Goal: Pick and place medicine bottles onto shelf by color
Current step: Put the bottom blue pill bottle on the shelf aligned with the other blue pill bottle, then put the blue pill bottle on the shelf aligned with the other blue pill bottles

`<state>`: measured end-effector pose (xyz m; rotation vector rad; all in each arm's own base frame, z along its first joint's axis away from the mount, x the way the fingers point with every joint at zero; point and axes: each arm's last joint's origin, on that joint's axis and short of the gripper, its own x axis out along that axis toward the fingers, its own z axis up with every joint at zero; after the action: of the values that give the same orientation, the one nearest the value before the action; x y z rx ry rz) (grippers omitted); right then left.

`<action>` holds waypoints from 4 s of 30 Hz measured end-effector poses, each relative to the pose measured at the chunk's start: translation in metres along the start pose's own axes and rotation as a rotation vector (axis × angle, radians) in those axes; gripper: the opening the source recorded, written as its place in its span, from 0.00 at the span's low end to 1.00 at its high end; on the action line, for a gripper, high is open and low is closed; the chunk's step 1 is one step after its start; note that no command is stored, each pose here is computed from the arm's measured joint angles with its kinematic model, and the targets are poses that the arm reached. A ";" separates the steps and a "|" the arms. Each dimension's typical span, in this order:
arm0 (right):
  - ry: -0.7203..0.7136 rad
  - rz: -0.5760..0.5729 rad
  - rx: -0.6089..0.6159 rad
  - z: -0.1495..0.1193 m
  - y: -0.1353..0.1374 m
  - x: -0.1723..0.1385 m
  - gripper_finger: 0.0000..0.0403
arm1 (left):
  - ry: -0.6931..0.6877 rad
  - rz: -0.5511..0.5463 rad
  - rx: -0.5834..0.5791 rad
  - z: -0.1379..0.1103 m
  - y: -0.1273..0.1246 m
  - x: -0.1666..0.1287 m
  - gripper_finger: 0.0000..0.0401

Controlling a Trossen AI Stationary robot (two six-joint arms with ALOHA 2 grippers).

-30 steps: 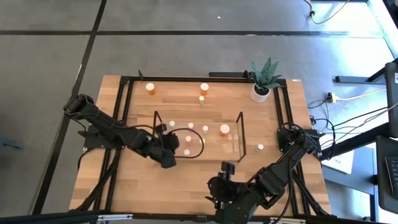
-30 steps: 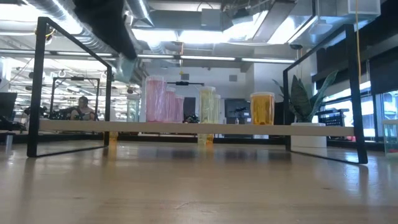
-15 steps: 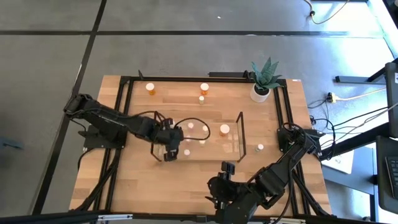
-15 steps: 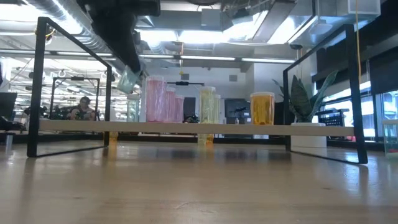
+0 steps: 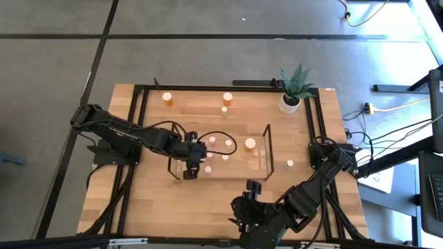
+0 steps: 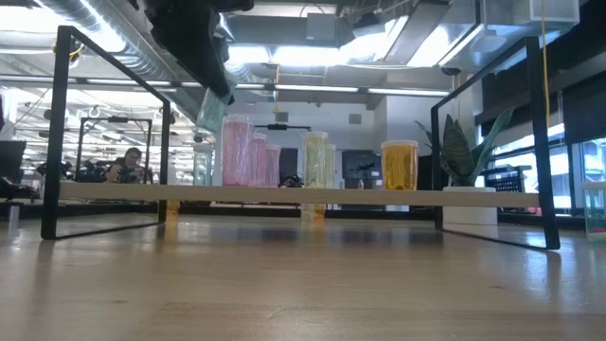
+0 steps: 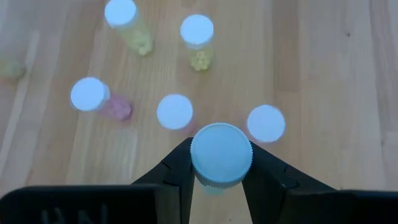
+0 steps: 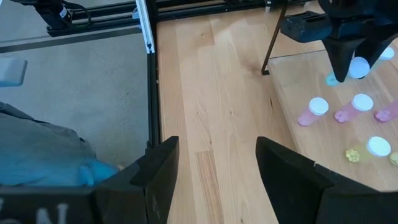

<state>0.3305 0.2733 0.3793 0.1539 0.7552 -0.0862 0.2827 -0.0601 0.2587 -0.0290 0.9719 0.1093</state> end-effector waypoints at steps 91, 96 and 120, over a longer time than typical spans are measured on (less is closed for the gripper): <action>-0.005 0.004 0.004 0.001 0.000 0.000 0.53 | -0.126 0.042 -0.004 -0.054 0.032 0.026 0.55; -0.009 0.008 0.007 0.001 0.001 0.000 0.53 | -0.172 0.025 0.000 -0.047 0.029 0.013 0.55; -0.015 0.014 0.012 0.002 0.002 0.000 0.53 | -0.331 -0.108 0.231 -0.047 -0.065 -0.071 0.55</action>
<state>0.3316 0.2746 0.3807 0.1694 0.7386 -0.0787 0.2114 -0.1342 0.2892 0.1447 0.6453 -0.0961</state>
